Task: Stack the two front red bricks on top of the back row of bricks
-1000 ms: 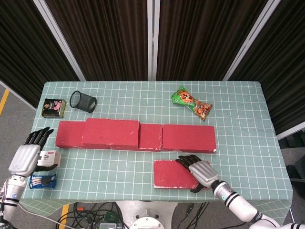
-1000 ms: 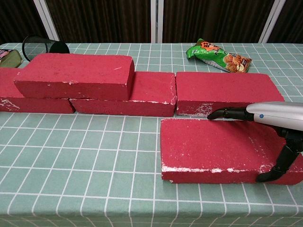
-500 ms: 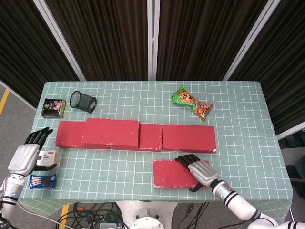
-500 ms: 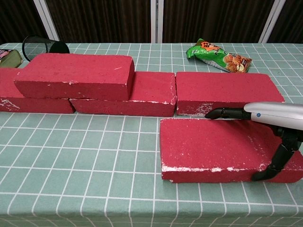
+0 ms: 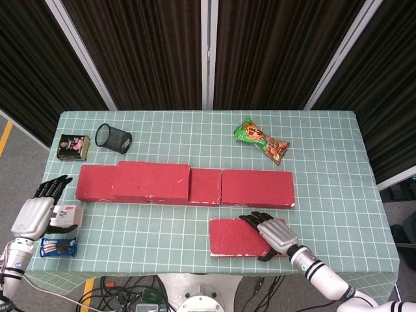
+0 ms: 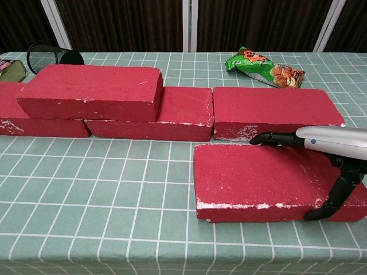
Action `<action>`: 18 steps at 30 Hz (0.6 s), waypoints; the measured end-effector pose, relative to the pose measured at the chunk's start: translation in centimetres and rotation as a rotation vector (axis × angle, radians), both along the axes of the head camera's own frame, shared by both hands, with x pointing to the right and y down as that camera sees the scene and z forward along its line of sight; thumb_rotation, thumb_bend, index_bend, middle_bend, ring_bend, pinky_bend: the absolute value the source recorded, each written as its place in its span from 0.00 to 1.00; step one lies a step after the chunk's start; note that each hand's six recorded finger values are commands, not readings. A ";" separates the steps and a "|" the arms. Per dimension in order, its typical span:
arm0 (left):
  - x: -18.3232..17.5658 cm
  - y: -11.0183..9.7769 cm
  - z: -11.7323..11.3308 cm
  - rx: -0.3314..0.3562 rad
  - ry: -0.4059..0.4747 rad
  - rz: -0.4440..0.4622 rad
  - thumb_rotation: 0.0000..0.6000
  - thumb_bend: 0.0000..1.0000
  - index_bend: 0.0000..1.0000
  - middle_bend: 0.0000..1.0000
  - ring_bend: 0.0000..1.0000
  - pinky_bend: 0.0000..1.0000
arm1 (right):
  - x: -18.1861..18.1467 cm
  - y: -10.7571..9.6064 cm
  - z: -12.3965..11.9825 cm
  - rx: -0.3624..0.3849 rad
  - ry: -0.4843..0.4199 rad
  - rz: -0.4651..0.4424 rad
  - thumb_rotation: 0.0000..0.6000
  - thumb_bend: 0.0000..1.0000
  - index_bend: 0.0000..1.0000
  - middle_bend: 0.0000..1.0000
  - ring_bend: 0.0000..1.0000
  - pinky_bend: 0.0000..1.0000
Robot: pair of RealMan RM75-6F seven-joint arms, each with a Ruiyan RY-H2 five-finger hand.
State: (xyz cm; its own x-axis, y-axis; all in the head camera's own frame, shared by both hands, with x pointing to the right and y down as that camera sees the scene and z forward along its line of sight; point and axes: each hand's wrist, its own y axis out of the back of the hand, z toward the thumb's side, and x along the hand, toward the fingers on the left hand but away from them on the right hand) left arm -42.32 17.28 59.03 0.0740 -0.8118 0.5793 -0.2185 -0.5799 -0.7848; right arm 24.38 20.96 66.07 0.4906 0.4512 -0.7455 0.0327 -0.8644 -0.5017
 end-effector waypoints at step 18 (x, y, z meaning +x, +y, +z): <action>0.1 0.1 -0.3 0.007 0.004 0.000 1.00 0.00 0.04 0.00 0.00 0.00 | 0.0 -1.6 -2.4 0.083 -0.041 0.028 1.00 0.05 0.01 0.24 0.18 0.28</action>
